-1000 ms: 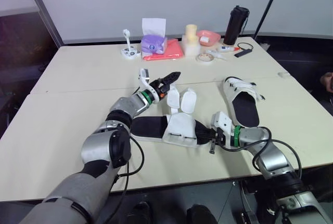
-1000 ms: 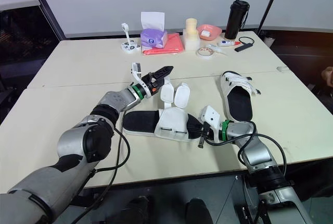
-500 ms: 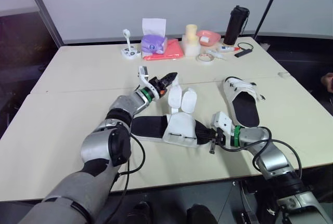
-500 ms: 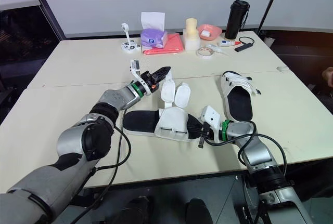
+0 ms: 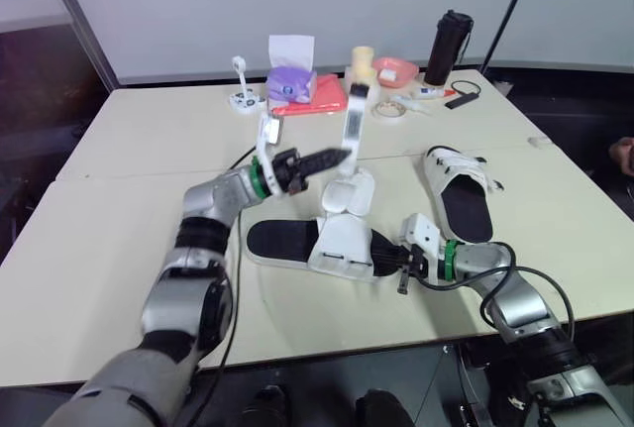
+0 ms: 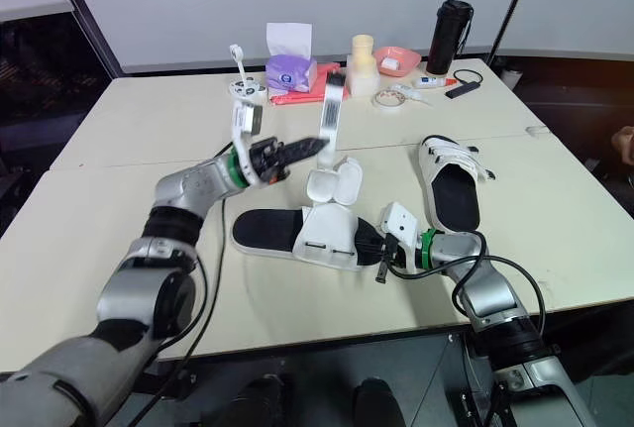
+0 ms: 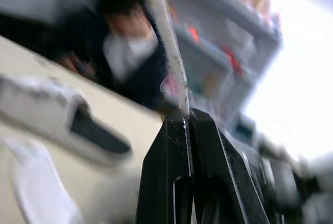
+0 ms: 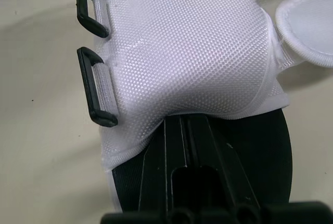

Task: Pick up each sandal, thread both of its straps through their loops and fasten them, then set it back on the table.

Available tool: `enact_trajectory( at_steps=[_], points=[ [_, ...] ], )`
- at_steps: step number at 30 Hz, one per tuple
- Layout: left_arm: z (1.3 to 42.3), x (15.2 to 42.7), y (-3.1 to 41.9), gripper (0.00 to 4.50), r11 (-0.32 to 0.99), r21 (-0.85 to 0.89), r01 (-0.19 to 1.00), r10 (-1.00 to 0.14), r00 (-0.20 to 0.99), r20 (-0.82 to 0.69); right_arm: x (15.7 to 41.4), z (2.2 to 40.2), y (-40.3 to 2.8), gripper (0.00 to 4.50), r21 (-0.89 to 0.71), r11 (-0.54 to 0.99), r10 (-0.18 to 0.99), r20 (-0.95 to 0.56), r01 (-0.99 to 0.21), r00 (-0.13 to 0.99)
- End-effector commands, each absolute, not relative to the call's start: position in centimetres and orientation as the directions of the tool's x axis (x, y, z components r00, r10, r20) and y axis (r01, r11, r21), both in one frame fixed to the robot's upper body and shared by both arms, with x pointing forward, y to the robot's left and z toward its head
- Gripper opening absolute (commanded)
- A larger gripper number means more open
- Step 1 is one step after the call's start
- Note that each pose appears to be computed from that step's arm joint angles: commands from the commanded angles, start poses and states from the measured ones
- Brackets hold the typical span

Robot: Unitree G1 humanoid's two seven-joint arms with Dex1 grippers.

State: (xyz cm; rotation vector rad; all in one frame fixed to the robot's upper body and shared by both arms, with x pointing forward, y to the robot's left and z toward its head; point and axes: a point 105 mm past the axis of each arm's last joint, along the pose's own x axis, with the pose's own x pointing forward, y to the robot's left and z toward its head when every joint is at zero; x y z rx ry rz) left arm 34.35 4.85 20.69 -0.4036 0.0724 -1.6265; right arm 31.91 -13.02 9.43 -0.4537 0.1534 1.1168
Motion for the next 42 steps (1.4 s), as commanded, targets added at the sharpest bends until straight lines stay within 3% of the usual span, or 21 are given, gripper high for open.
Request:
enact_trajectory(
  at_steps=[1, 4, 8, 9, 11, 18, 22, 27, 34, 42],
  points=[
    [19.2, 31.5, 4.5, 0.06, -0.192, -0.107, 0.976, -0.981, -0.191, 0.019, 31.6, 7.5, -13.6, 0.00, -0.244, 0.348, 0.802, -0.423, -0.905, 0.422],
    [15.5, 30.2, 5.1, 0.06, -0.220, 0.033, 0.975, -0.961, -0.211, -0.179, 31.7, 7.5, -13.6, 0.00, -0.248, 0.342, 0.801, -0.427, -0.906, 0.419],
    [13.4, 29.8, 5.6, 0.06, -0.250, 0.097, 0.963, -0.941, -0.218, -0.261, 31.8, 7.4, -13.5, 0.00, -0.252, 0.336, 0.801, -0.429, -0.907, 0.416],
    [12.7, 29.8, 5.9, 0.29, -0.257, 0.120, 0.959, -0.931, -0.213, -0.296, 31.8, 7.4, -13.5, 0.00, -0.253, 0.335, 0.801, -0.430, -0.908, 0.415],
    [11.8, 29.8, 6.3, 0.82, -0.266, 0.148, 0.953, -0.919, -0.204, -0.337, 31.8, 7.3, -13.5, 0.00, -0.254, 0.331, 0.801, -0.433, -0.909, 0.413],
    [10.4, 29.7, 7.9, 4.13, -0.283, 0.206, 0.937, -0.888, -0.175, -0.425, 31.8, 7.3, -13.6, 0.00, -0.258, 0.323, 0.799, -0.441, -0.911, 0.408],
    [10.5, 29.2, 9.4, 4.13, -0.235, 0.122, 0.964, -0.894, -0.165, -0.417, 31.9, 7.3, -13.6, 0.00, -0.262, 0.318, 0.798, -0.444, -0.911, 0.407],
    [10.8, 28.0, 10.5, 4.13, -0.117, -0.158, 0.981, -0.933, -0.163, -0.320, 31.9, 7.3, -13.5, 0.00, -0.263, 0.312, 0.800, -0.446, -0.913, 0.402],
    [10.1, 28.4, 9.0, 4.13, 0.089, -0.496, 0.864, -0.982, -0.006, -0.187, 31.5, 7.2, -13.1, 0.00, -0.255, 0.300, 0.806, -0.447, -0.919, 0.387],
    [8.5, 27.6, 6.3, 4.13, 0.152, -0.630, 0.762, -0.980, 0.033, -0.197, 30.4, 7.5, -13.0, 0.00, -0.244, 0.304, 0.811, -0.441, -0.921, 0.385]
  ],
)
